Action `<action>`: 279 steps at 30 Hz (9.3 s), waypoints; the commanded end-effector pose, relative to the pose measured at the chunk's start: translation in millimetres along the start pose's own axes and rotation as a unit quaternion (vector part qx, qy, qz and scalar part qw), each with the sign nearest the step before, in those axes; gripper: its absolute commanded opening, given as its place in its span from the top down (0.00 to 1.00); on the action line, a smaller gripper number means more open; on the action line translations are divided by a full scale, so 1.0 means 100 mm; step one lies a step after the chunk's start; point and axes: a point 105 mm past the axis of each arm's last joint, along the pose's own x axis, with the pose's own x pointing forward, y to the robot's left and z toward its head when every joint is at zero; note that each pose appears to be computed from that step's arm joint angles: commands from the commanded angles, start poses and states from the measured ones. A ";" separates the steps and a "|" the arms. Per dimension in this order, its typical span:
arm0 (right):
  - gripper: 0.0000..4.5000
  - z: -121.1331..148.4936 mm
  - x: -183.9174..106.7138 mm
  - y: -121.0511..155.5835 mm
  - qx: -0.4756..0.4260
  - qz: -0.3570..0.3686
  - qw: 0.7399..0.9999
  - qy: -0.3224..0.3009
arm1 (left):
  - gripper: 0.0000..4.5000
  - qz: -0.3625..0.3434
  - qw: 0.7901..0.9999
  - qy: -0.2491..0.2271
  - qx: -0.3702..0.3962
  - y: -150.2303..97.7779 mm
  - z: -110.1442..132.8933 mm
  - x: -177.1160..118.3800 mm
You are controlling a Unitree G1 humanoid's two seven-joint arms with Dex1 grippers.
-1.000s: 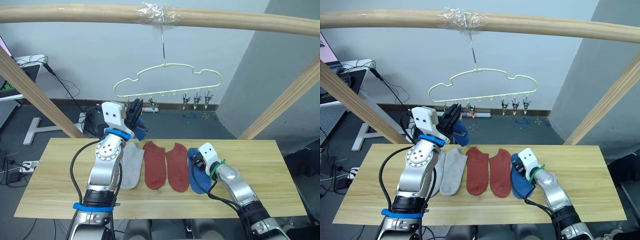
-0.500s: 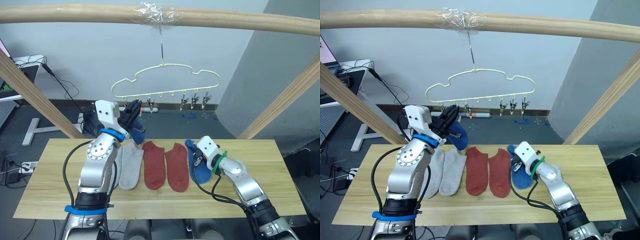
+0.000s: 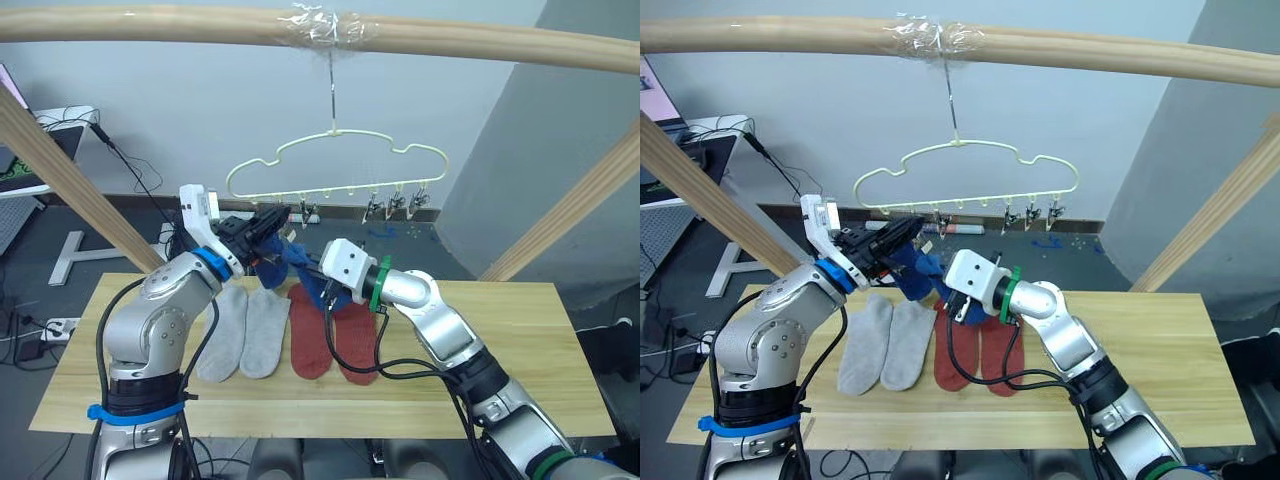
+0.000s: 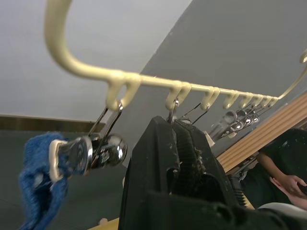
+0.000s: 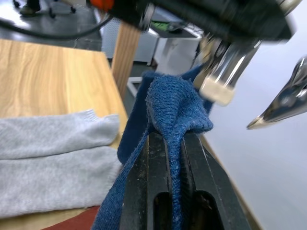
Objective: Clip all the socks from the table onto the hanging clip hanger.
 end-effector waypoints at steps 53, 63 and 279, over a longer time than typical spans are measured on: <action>0.50 0.10 -0.35 -0.18 -0.046 -0.026 0.999 -0.006 | 0.21 -0.053 0.988 0.039 0.140 -0.24 -0.30 -0.30; 0.50 0.15 -0.73 -0.20 -0.031 -0.040 0.999 0.017 | 0.21 0.031 0.975 -0.030 0.216 -0.26 -0.48 -0.07; 0.64 0.13 -0.78 -0.37 0.166 -0.255 0.953 0.014 | 0.34 -0.208 0.940 0.064 0.264 -0.42 -0.37 -0.24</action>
